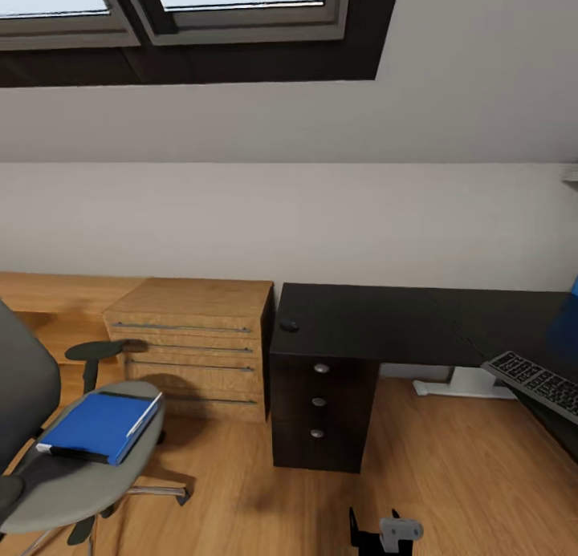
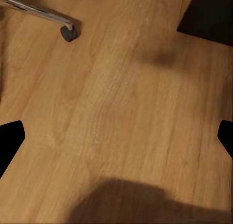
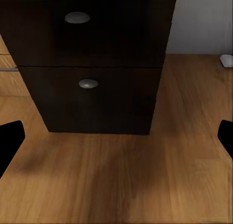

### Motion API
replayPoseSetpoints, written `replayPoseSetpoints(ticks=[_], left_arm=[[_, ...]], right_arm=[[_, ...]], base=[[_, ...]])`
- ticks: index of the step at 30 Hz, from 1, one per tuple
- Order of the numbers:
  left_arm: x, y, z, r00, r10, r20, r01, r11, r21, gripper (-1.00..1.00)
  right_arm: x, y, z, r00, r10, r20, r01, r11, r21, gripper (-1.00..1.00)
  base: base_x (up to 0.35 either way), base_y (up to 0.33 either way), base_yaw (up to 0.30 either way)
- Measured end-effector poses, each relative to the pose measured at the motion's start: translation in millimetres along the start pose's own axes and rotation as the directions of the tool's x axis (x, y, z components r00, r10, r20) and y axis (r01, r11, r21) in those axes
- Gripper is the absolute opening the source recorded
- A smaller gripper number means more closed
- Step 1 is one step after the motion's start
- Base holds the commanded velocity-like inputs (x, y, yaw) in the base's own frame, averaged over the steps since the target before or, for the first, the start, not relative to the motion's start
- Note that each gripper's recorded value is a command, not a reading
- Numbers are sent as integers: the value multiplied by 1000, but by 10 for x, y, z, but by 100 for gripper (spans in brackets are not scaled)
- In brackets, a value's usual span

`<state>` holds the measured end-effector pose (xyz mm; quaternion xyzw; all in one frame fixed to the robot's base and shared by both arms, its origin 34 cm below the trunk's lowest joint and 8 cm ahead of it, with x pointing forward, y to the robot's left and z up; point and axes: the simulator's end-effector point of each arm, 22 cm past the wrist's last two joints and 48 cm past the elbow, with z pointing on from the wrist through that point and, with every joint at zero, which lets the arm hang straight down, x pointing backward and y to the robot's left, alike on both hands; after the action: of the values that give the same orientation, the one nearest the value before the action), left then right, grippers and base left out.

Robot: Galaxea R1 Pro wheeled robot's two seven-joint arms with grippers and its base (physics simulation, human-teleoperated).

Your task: In the bedroom, organize the workspace by keeping the computer under the desk, ensuring the monitor is on the desk, placing the keyboard on the desk next to the monitor, placing the mouse on the desk next to the keyboard, moving the folder from the swivel chair onto the desk next to the mouse, stacking the notebook on top of the folder with the pen on top of the notebook, and positioning the swivel chair next to the desk.

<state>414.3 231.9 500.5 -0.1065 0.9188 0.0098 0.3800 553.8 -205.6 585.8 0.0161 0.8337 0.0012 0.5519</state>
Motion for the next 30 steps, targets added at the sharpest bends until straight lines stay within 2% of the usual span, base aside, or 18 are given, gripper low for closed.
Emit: replayPoseSetpoints(ticks=[1, 3, 30], left_arm=[[-36, -7, -12, 1000, 2, 10, -2, 1000, 1, 100], [-68, -8, -36, 1000, 2, 12, -2, 1000, 1, 100], [-386, -45, -350, 1000, 2, 9, -2, 1000, 2, 100]], right_arm=[[-24, -51, -13, 1000, 1, 6, -1, 1000, 22, 100], [-54, -58, -27, 1000, 0, 5, 0, 1000, 26, 100], [-471, -46, -190, 1000, -2, 2, 2, 1000, 25, 100]], base=[[1, 0, -146], [0, 0, -84], [26, 0, -7]])
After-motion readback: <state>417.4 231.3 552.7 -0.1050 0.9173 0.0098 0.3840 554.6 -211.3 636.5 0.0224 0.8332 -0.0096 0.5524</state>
